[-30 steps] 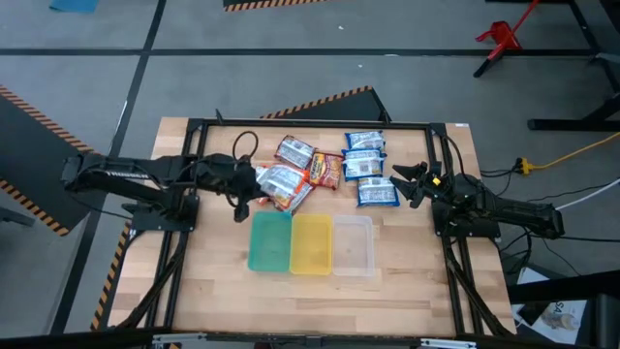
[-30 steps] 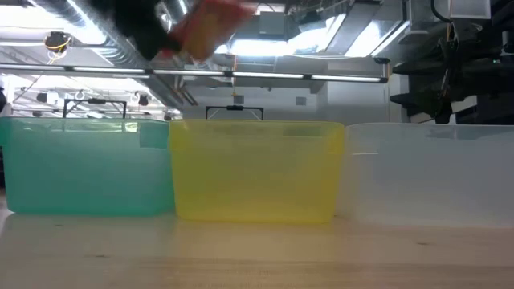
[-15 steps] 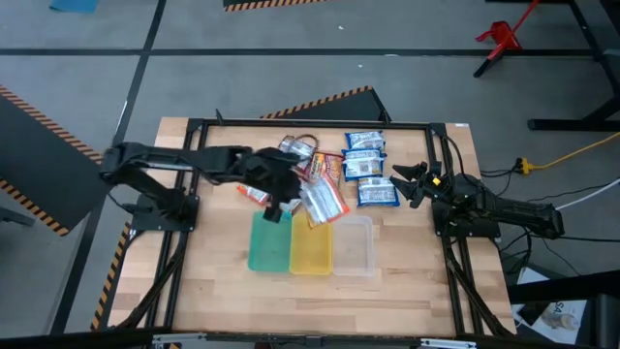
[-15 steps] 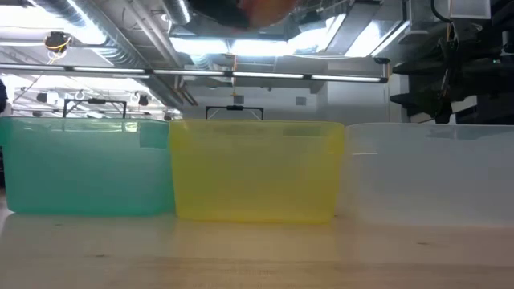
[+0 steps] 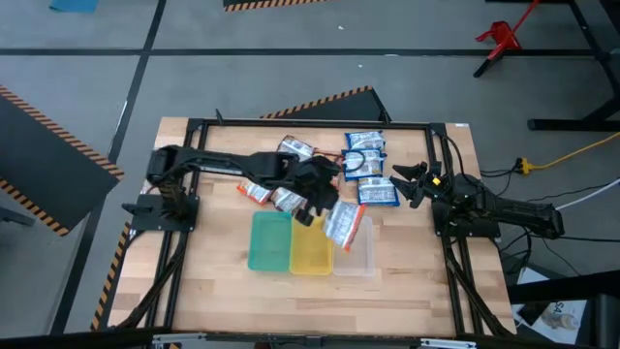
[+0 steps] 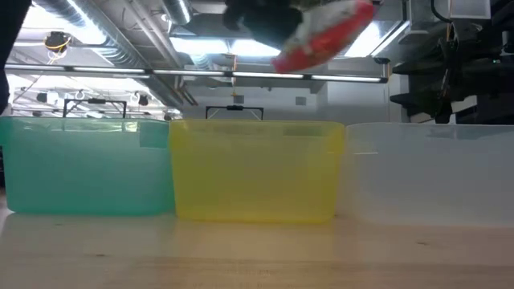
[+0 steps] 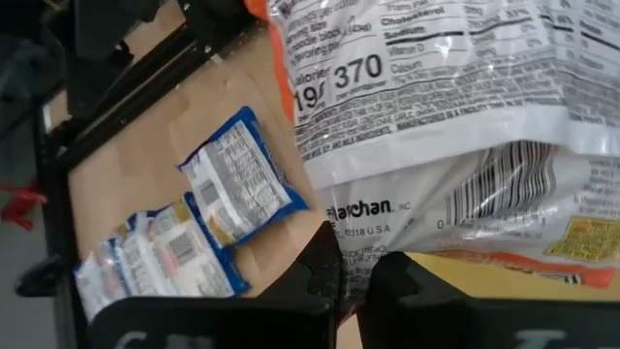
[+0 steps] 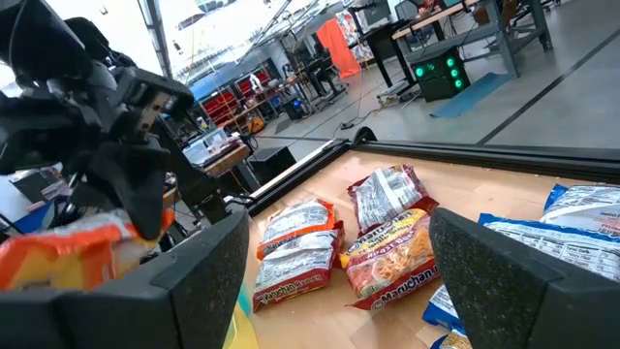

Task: Sort Maruchan noodles
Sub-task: Put the left orange noodle pack into the transparent bin

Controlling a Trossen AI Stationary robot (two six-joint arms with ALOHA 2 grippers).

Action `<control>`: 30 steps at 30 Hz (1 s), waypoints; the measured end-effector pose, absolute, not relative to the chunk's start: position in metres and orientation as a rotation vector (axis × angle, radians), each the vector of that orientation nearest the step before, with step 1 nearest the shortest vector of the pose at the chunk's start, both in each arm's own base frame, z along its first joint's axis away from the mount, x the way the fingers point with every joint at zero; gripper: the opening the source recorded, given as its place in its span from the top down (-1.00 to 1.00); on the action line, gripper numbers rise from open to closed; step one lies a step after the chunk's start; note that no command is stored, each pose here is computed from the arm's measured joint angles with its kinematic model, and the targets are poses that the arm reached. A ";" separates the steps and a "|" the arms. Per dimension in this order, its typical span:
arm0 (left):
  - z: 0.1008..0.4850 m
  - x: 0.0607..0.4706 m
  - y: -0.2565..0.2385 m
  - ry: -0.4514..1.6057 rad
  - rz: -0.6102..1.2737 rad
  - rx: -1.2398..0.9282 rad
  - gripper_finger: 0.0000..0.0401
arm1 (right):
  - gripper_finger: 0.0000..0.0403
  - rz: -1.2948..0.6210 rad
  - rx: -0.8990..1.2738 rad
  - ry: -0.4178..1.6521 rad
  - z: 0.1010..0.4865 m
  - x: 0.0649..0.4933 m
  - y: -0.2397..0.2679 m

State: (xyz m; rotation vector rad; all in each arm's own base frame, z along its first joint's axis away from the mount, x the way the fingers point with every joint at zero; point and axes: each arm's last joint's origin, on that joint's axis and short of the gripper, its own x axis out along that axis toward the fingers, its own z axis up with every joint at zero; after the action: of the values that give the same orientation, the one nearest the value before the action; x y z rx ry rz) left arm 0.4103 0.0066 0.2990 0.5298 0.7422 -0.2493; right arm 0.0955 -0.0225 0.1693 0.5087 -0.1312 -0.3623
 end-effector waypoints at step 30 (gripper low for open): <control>0.217 0.463 -0.028 0.880 -0.152 0.226 0.97 | -0.52 -0.361 0.484 -0.125 0.169 0.096 -0.022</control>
State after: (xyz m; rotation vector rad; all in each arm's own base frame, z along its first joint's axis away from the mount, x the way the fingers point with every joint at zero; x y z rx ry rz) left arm 0.4626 -0.0285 0.2171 0.2257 0.8795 -0.1524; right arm 0.0955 -0.0225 0.1692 0.4839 -0.1250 -0.3608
